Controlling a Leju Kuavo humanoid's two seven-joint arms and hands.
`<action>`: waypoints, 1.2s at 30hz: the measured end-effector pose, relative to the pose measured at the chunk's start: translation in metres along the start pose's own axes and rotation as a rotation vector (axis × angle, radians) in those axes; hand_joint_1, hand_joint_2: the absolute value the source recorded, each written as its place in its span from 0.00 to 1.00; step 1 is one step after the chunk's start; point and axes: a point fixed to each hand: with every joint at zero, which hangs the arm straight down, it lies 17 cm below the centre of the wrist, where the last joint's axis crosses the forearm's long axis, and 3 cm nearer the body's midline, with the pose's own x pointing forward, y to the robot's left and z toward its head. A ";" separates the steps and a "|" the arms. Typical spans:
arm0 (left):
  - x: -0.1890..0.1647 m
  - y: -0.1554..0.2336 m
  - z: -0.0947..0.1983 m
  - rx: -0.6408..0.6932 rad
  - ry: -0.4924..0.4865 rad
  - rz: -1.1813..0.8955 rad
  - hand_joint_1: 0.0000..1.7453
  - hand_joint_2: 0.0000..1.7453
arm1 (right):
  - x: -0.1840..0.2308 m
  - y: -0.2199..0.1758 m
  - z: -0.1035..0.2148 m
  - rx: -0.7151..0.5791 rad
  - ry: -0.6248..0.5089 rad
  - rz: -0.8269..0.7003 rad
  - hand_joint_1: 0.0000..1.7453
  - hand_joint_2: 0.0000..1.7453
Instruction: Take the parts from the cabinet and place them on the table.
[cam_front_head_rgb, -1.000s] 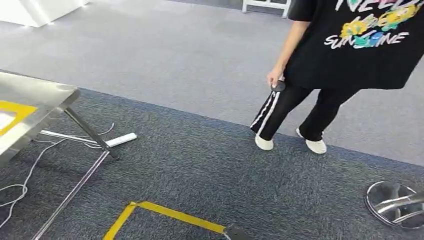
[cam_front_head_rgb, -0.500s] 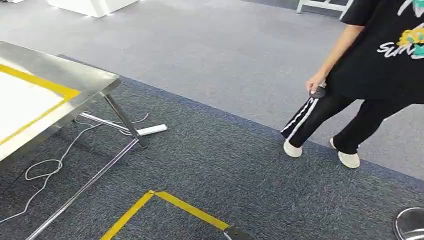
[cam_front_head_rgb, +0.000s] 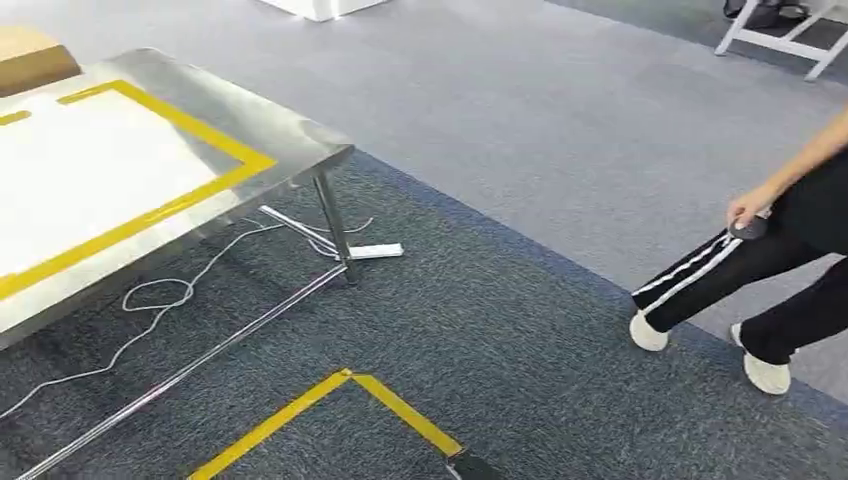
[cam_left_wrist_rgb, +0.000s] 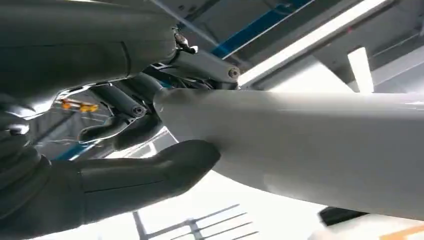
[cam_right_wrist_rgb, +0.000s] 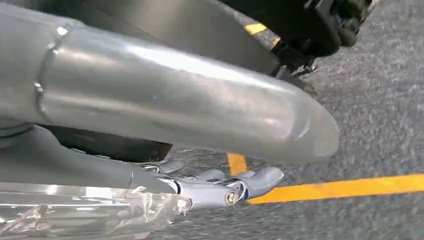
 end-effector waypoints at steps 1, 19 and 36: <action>0.000 0.000 0.000 0.000 0.001 0.000 1.00 1.00 | 0.001 0.000 0.000 0.000 -0.001 0.000 0.00 0.00; 0.000 -0.005 -0.002 -0.031 -0.011 0.005 1.00 1.00 | 0.000 -0.001 0.000 -0.003 0.000 -0.004 0.00 0.00; -0.003 -0.001 -0.005 -0.030 -0.018 -0.008 1.00 1.00 | 0.000 -0.001 0.000 -0.005 -0.001 -0.008 0.00 0.00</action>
